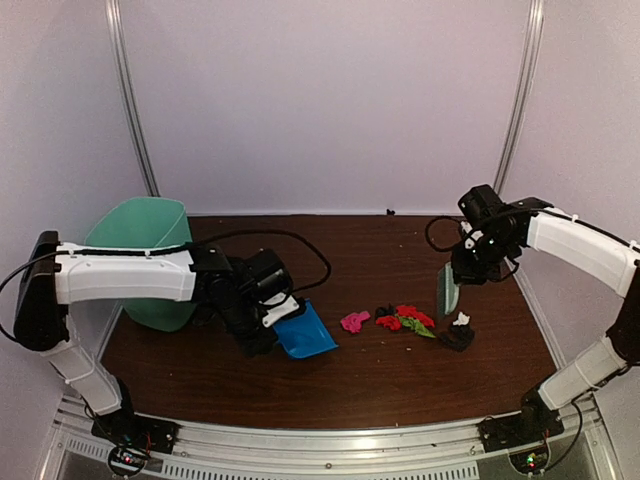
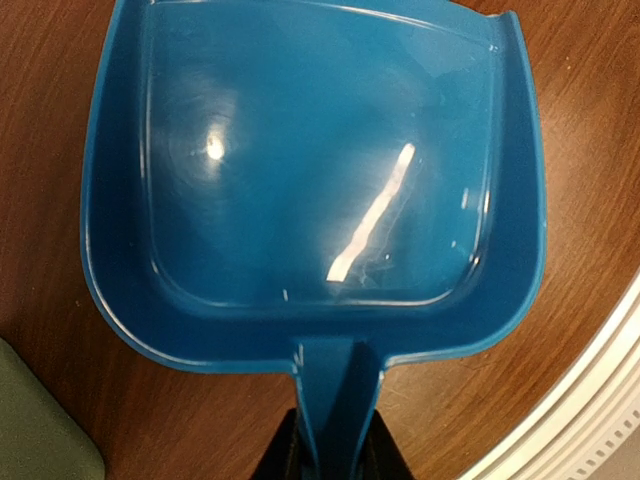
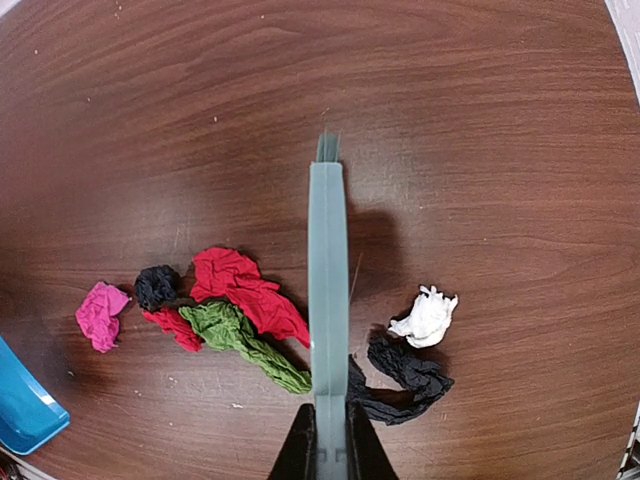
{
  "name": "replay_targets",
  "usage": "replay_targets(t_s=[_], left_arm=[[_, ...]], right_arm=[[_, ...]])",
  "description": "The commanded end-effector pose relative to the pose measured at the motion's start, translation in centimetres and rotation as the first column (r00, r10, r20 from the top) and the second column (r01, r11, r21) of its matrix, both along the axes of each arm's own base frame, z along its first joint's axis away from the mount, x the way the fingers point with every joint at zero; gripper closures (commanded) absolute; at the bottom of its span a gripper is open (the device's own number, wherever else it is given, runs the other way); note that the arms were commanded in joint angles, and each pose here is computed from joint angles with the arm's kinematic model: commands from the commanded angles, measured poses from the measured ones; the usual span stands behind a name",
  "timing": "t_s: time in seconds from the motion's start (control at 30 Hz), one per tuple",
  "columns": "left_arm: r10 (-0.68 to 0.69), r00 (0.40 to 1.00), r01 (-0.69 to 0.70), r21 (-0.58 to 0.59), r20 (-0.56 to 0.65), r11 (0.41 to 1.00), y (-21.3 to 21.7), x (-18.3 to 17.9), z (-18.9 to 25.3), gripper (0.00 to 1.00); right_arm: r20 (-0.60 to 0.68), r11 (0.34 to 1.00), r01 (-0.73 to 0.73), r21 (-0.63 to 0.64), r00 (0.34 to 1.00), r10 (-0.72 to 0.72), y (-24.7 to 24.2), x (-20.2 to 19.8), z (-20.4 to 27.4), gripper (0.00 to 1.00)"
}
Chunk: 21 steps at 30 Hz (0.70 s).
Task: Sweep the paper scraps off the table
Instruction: Sweep the paper scraps at the center of the board.
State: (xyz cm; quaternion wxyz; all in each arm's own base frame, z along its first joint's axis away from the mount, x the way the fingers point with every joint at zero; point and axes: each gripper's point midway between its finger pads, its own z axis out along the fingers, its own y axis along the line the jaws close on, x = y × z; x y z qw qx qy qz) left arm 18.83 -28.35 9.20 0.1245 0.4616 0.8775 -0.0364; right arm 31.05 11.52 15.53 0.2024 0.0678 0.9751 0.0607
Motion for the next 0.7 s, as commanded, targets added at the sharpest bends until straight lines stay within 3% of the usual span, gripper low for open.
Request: replay_targets(t_s=[0.0, 0.23, 0.67], left_arm=[[-0.048, 0.999, 0.049, 0.013, -0.020, 0.999, -0.2, -0.3, -0.4, 1.00], [-0.089, 0.995, 0.092, 0.068, -0.051, 0.993, 0.3, -0.5, -1.7, 1.00], [-0.086, 0.991, 0.098, 0.110, -0.105, 0.989, -0.6, 0.9, -3.4, 1.00]], right_arm=[[0.000, 0.996, -0.064, -0.059, 0.998, 0.064, 0.9, 0.5, 0.0, 1.00], [-0.047, 0.981, -0.155, -0.117, 0.988, 0.150, 3.3, 0.5, -1.7, 1.00], [-0.050, 0.938, -0.342, -0.051, 0.939, 0.339, 9.7, 0.7, -3.3, 1.00]])
